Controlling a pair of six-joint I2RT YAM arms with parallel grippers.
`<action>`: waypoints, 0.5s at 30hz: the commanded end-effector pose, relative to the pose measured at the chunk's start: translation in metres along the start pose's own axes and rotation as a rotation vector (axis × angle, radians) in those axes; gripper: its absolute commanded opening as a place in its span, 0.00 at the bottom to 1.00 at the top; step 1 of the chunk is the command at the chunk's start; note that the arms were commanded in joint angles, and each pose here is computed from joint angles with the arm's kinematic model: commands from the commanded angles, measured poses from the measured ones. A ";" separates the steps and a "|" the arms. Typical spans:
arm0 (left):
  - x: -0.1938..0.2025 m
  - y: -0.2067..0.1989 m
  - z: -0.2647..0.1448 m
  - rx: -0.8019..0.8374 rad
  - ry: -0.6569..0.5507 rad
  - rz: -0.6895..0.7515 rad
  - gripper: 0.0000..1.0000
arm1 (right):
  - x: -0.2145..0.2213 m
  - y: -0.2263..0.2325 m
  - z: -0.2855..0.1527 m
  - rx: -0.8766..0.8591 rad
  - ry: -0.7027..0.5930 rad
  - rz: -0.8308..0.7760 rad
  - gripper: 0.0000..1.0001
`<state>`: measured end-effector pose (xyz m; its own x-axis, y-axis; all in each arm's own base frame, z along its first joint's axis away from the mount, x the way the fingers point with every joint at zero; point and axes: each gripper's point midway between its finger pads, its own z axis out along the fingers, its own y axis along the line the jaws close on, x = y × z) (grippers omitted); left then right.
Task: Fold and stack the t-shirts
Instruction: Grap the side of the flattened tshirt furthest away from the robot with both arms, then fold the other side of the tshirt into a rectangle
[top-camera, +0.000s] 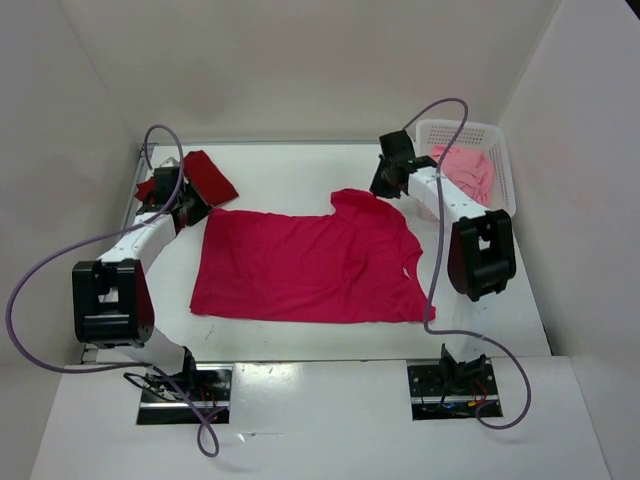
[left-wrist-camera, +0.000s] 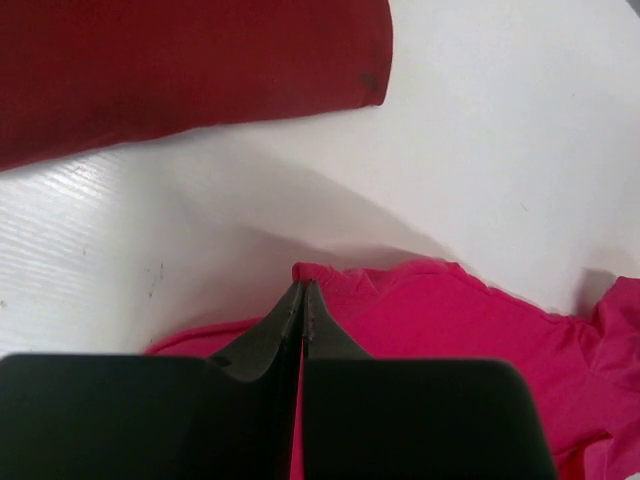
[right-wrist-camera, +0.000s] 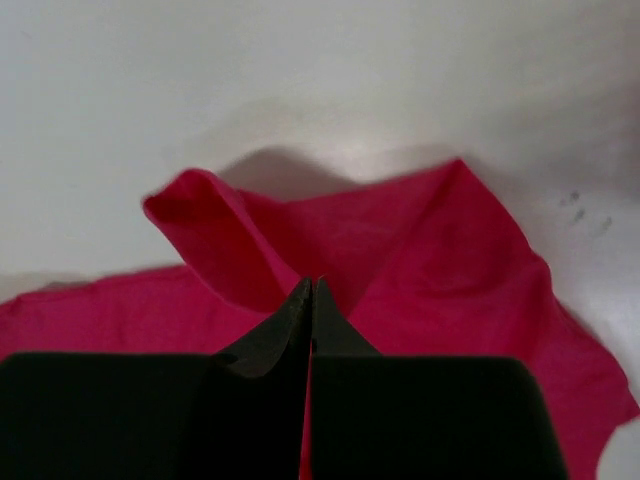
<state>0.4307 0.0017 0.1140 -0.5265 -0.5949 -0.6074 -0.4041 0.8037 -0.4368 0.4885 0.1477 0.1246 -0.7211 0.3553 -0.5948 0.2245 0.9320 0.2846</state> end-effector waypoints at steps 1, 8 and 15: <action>-0.004 -0.004 -0.020 0.030 -0.031 -0.014 0.00 | 0.002 -0.003 -0.032 -0.039 -0.043 0.030 0.00; 0.005 0.001 -0.048 0.036 -0.041 -0.004 0.00 | 0.033 -0.029 -0.083 -0.032 -0.031 0.069 0.00; 0.015 0.003 -0.069 0.047 -0.022 0.007 0.00 | 0.079 -0.055 -0.125 -0.041 0.019 0.136 0.00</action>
<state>0.3778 -0.0039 0.1410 -0.5102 -0.5921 -0.6237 -0.3818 0.8058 -0.4526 0.3611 0.1190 0.1622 -0.6877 0.4438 -0.5745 0.2573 0.8890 0.3788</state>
